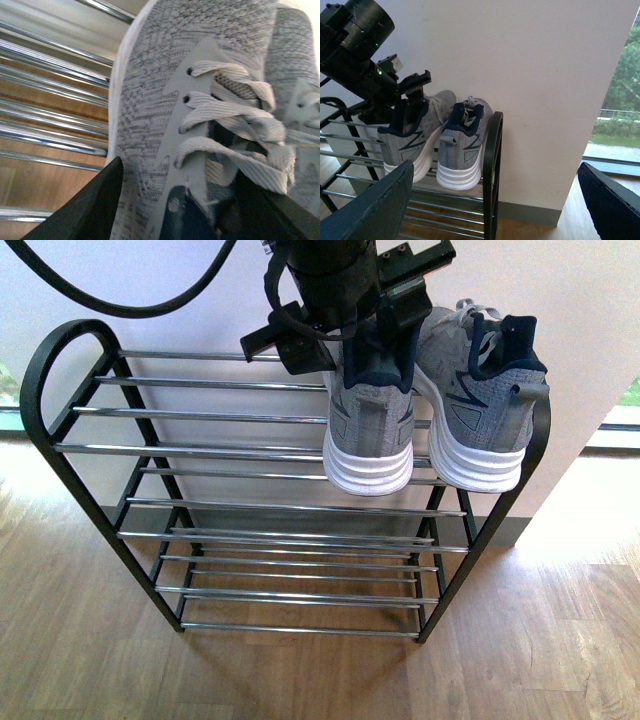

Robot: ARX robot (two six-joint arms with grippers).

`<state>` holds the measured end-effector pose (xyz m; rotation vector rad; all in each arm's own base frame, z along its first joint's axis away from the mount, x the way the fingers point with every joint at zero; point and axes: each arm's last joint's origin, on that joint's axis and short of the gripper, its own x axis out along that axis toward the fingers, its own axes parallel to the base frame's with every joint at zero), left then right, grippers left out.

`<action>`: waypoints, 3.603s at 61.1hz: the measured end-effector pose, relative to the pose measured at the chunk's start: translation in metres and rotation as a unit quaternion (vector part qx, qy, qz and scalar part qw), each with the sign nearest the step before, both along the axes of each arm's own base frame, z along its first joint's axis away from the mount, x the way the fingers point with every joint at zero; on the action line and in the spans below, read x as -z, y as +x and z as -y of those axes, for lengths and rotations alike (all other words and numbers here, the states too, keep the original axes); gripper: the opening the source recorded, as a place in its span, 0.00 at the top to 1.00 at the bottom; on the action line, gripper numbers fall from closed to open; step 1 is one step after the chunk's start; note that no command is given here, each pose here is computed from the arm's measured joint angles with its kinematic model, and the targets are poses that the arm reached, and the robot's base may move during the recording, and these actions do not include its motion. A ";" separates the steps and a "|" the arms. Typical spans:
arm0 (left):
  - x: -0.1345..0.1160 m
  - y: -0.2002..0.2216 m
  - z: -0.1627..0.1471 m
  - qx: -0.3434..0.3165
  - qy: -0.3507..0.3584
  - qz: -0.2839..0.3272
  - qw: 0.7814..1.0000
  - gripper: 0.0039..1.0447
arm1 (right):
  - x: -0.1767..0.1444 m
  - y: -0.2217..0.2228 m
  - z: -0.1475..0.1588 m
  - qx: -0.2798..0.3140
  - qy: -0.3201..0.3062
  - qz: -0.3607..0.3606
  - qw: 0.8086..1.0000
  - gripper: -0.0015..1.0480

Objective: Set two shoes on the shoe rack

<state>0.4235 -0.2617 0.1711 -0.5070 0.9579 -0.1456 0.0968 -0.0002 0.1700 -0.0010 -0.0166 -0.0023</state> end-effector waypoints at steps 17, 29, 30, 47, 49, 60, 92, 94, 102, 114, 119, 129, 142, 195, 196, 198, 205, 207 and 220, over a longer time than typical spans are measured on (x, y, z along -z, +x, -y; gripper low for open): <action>-0.089 -0.060 -0.046 -0.027 0.002 0.101 0.995 0.09 | 0.000 0.000 0.000 0.000 0.000 0.000 1.000 0.09; -0.079 -0.092 -0.105 -0.115 0.140 0.253 0.950 0.21 | 0.000 0.000 0.000 -0.001 0.000 0.000 1.000 0.09; -0.075 -0.094 -0.111 -0.105 0.152 0.285 0.941 0.25 | 0.000 0.000 0.000 0.000 0.000 0.000 1.000 0.09; -0.047 -0.164 -0.184 -0.079 0.216 0.462 0.856 0.71 | 0.000 0.000 0.000 0.000 0.000 0.000 1.000 0.09; -0.044 -0.170 -0.190 -0.079 0.221 0.461 0.856 0.76 | 0.000 0.000 0.000 0.000 0.000 0.000 1.000 0.09; -0.024 -0.201 -0.214 -0.066 0.234 0.450 0.860 0.99 | 0.000 0.000 0.000 0.000 0.000 0.000 1.000 0.09; -0.006 -0.257 -0.247 -0.070 0.237 0.451 0.858 0.99 | 0.000 0.000 0.000 0.000 0.000 0.000 1.000 0.09; -0.005 -0.260 -0.248 -0.069 0.236 0.451 0.858 0.99 | 0.000 0.000 0.000 0.000 0.000 0.000 1.000 0.09; 0.001 -0.270 -0.258 -0.065 0.233 0.459 0.855 0.99 | 0.000 0.000 0.000 0.000 0.000 0.000 1.000 0.09; 0.006 -0.282 -0.261 -0.069 0.236 0.452 0.857 0.99 | 0.000 0.000 0.000 0.000 0.000 0.000 1.000 0.09; 0.005 -0.286 -0.261 -0.070 0.236 0.455 0.856 0.99 | 0.000 0.000 0.000 0.000 0.000 0.000 1.000 0.09; 0.002 -0.293 -0.261 -0.071 0.236 0.458 0.854 0.99 | 0.000 0.000 0.000 0.000 0.000 0.000 1.000 0.09; 0.000 -0.301 -0.261 -0.072 0.236 0.461 0.853 0.99 | 0.000 0.000 0.000 0.000 0.000 0.000 1.000 0.09; 0.004 -0.326 -0.262 -0.070 0.237 0.454 0.856 0.99 | 0.000 0.000 0.000 0.000 0.000 0.000 1.000 0.09; 0.004 -0.326 -0.262 -0.070 0.237 0.454 0.856 0.99 | 0.000 0.000 0.000 0.000 0.000 0.000 1.000 0.09; 0.004 -0.326 -0.261 -0.070 0.236 0.454 0.856 0.98 | 0.000 0.000 0.000 0.000 0.000 0.000 1.000 0.09; 0.004 -0.326 -0.262 -0.070 0.237 0.454 0.856 0.76 | 0.000 0.000 0.000 0.000 0.000 0.000 1.000 0.09; 0.004 -0.326 -0.261 -0.070 0.237 0.454 0.856 0.71 | 0.000 0.000 0.000 -0.001 0.000 0.000 1.000 0.09; 0.004 -0.326 -0.262 -0.071 0.237 0.454 0.856 0.37 | 0.000 0.000 0.000 -0.001 0.000 0.000 1.000 0.09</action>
